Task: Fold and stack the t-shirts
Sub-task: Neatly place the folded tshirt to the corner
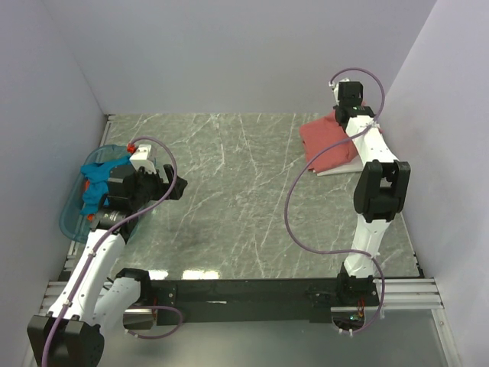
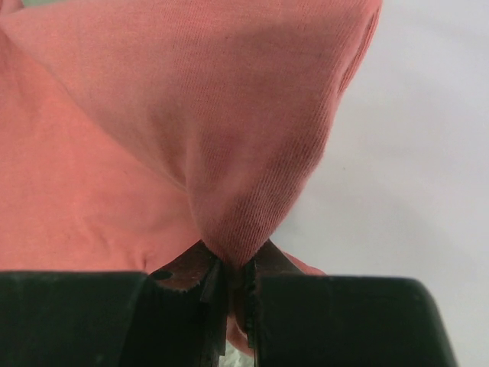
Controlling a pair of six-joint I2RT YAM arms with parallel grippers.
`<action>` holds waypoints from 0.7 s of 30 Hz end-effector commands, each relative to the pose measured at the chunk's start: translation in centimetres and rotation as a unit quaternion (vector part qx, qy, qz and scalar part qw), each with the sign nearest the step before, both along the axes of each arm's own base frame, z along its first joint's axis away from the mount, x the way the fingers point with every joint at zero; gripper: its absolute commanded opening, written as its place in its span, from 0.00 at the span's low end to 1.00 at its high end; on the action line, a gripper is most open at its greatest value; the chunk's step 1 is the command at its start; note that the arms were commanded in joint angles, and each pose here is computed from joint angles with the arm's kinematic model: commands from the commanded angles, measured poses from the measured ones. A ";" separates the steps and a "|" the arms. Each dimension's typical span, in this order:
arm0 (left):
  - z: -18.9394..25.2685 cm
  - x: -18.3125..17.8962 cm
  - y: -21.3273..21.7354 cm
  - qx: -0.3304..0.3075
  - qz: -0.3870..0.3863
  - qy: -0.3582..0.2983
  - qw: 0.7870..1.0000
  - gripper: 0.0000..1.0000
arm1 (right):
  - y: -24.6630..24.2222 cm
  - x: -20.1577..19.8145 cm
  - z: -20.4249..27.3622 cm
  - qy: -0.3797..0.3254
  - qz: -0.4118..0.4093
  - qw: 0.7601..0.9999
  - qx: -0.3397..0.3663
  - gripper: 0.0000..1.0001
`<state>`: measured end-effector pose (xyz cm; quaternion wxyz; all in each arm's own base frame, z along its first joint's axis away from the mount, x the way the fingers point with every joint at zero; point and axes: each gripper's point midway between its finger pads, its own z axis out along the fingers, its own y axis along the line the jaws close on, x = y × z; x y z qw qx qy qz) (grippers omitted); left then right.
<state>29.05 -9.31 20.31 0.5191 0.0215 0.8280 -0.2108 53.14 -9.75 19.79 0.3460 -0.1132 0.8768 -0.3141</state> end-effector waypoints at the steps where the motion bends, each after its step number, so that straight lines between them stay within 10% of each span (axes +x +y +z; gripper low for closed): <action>1: 0.4 0.4 0.0 0.005 -0.004 -0.014 1.000 0.95 | -2.3 0.6 1.2 -0.037 -0.029 0.999 -0.014 0.00; 21: 0.3 0.4 -0.1 0.005 -0.006 -0.012 1.000 0.95 | -4.2 0.2 -0.7 -0.026 -0.053 0.998 -0.008 0.00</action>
